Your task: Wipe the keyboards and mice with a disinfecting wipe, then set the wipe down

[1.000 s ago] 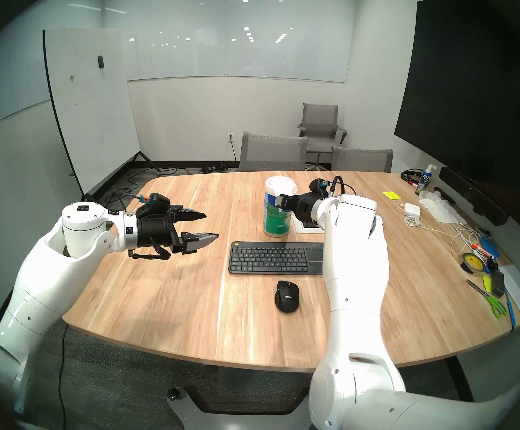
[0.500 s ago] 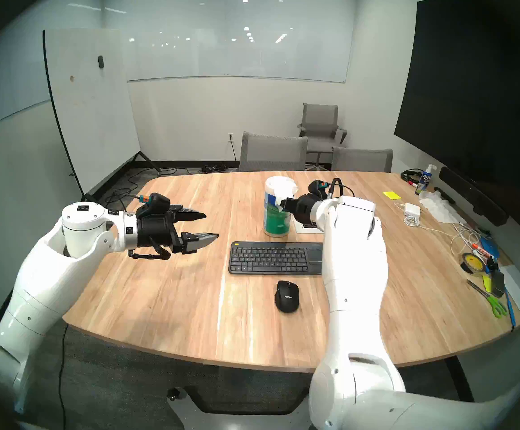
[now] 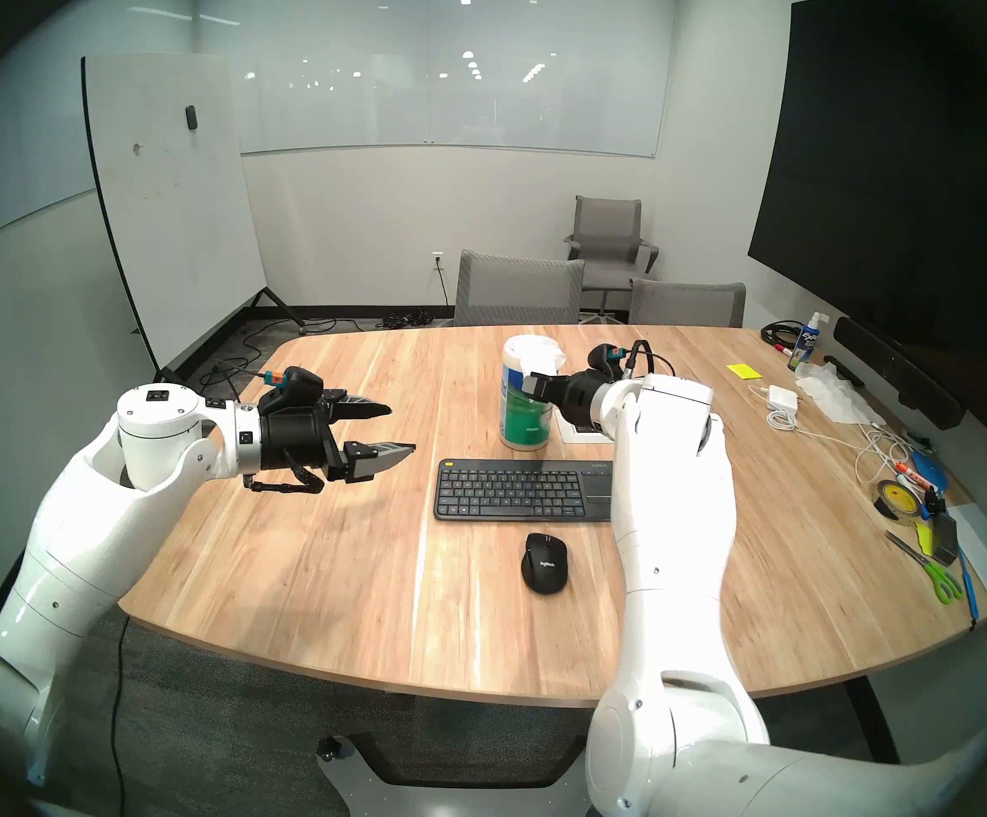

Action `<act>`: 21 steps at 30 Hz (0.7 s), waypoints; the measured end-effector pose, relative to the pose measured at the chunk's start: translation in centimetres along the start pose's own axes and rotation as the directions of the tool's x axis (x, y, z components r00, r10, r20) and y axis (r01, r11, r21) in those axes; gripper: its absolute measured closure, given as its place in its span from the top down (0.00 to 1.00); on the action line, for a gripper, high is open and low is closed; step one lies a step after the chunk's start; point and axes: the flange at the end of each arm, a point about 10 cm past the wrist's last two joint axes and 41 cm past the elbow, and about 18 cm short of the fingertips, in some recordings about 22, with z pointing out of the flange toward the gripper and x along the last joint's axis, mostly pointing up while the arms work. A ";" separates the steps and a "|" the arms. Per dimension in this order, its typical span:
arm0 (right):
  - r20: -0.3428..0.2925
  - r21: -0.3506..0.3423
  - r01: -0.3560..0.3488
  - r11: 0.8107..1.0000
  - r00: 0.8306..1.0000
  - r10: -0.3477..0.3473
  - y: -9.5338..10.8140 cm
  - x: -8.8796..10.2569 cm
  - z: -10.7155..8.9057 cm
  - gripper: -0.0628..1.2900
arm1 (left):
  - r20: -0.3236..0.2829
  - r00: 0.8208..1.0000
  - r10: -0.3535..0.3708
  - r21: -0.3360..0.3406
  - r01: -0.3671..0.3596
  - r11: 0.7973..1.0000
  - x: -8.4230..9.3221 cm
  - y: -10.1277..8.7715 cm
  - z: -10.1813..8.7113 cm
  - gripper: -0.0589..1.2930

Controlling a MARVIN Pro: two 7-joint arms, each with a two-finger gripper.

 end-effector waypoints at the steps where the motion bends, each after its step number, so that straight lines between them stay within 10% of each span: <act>1: 0.000 -0.003 0.000 1.000 1.000 0.000 0.1 0.0 0.1 0.93 | 0.000 1.000 0.000 0.000 0.000 1.000 0.0 0.0 0.0 0.98; 21: -0.020 -0.024 -0.007 1.000 1.000 0.007 -0.3 1.1 2.0 0.93 | 0.000 1.000 0.000 0.000 0.000 1.000 0.0 0.0 0.0 0.98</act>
